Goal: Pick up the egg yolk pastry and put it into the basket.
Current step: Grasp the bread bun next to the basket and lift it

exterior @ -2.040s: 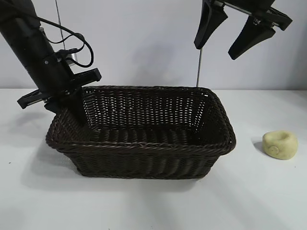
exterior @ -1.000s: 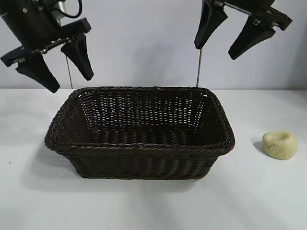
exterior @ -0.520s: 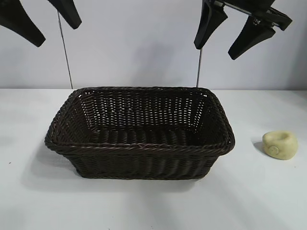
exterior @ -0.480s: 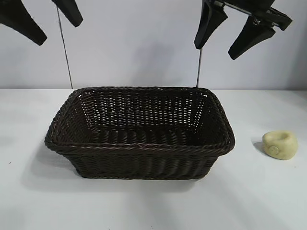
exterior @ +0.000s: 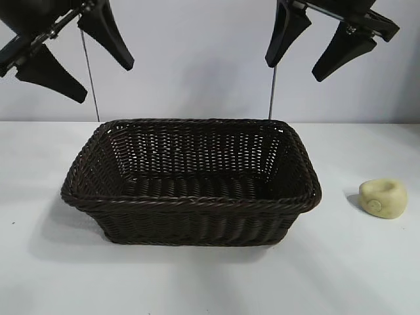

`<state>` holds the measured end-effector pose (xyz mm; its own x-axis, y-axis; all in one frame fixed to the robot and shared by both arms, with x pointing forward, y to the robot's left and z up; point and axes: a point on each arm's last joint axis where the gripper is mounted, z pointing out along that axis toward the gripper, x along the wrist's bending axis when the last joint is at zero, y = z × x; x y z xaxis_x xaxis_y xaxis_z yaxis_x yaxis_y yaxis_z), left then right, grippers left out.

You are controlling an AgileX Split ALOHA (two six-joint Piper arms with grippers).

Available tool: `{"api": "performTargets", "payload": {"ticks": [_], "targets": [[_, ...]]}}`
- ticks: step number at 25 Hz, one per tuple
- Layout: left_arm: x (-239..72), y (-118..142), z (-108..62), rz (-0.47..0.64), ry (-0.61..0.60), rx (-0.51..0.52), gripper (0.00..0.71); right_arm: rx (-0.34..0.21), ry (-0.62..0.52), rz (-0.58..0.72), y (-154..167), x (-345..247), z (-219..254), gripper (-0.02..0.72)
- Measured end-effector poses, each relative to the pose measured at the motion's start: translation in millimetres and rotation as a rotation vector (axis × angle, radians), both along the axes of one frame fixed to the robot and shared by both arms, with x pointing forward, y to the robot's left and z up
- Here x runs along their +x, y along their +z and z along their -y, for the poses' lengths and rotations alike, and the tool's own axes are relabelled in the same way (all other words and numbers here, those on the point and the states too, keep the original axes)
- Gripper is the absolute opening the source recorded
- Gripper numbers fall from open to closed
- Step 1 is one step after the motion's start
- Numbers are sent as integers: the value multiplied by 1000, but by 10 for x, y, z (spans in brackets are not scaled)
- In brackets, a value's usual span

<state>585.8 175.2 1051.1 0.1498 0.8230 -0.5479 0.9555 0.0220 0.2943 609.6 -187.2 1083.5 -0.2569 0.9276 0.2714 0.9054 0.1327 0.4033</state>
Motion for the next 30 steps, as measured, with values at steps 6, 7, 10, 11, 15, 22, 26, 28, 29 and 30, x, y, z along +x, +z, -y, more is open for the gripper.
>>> {"api": "performTargets", "payload": {"ticks": [6, 7, 10, 11, 15, 22, 26, 28, 29, 30], "targets": [[15, 0, 0, 15, 10, -4, 540, 0, 0, 0, 0, 0, 0, 528], [16, 1, 0, 16, 11, -4, 540, 0, 0, 0, 0, 0, 0, 528], [17, 1, 0, 17, 11, -4, 540, 0, 0, 0, 0, 0, 0, 528], [17, 1, 0, 17, 12, -4, 540, 0, 0, 0, 0, 0, 0, 528], [17, 1, 0, 17, 12, -4, 540, -1, 1, -1, -1, -1, 1, 528], [18, 1, 0, 17, 12, -4, 540, -77, -15, 0, -23, 25, 160, 528], [18, 1, 0, 17, 12, -4, 540, -102, -87, -10, -32, 79, 456, 528], [18, 1, 0, 17, 12, -4, 540, -114, -127, -40, -62, 94, 620, 528], [18, 1, 0, 17, 12, -4, 540, -127, -145, -60, -95, 105, 706, 528], [18, 1, 0, 17, 12, -4, 540, -139, -158, -86, -132, 110, 779, 528]]}}
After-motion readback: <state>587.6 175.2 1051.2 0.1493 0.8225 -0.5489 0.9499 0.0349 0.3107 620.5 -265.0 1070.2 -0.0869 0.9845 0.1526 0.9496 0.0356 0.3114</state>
